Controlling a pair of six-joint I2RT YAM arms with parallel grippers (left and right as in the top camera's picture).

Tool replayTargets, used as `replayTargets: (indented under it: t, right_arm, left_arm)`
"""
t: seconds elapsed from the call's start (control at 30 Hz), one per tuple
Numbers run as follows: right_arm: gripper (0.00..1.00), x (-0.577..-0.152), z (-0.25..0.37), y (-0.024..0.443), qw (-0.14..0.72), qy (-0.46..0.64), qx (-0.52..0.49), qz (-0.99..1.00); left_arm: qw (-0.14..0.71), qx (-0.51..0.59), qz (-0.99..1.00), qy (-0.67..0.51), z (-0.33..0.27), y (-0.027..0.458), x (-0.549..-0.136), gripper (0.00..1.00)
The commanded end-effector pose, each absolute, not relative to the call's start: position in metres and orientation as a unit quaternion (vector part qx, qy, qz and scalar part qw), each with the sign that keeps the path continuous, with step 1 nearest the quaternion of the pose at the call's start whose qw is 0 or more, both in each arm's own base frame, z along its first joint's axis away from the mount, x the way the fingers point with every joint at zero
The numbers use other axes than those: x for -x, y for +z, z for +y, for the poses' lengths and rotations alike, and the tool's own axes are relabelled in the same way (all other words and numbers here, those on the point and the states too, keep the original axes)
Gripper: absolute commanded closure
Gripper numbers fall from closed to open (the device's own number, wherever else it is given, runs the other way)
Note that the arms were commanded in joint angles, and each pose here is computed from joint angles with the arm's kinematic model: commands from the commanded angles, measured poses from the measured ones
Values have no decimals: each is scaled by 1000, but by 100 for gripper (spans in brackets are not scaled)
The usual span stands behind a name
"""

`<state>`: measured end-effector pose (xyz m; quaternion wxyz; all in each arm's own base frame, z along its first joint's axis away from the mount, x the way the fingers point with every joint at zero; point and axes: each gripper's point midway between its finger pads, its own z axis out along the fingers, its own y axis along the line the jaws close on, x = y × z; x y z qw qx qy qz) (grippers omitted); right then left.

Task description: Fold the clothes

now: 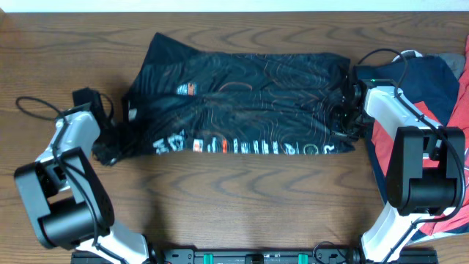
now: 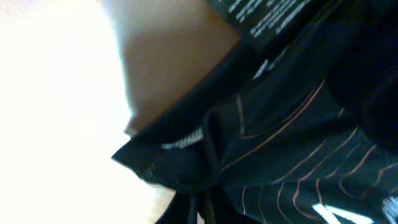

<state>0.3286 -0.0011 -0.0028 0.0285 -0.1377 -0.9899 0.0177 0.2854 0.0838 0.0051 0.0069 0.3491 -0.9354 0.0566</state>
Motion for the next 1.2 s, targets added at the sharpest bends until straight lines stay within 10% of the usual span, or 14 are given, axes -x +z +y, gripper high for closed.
replayTargets:
  t: [0.0, 0.6, 0.73, 0.87, 1.17]
  right_arm:
    - [99, -313, -4, -8, 61, 28, 140, -988]
    - [95, -262, 1, 20, 154, 26, 139, -978]
    - [64, -278, 2, 35, 100, 15, 131, -986]
    - [34, -303, 2, 63, 20, 4, 128, -992]
    - [34, -338, 22, 112, -107, -69, 98, -987]
  left_arm:
    - [33, -375, -925, 45, 86, 20, -260, 94]
    - [68, -417, -906, 2, 86, 87, -188, 94]
    - [42, -417, -908, 4, 86, 97, -190, 37]
    - [-8, -417, -909, 7, 94, 112, -210, 35]
    - [-247, -296, -918, 92, 83, 152, -346, 31]
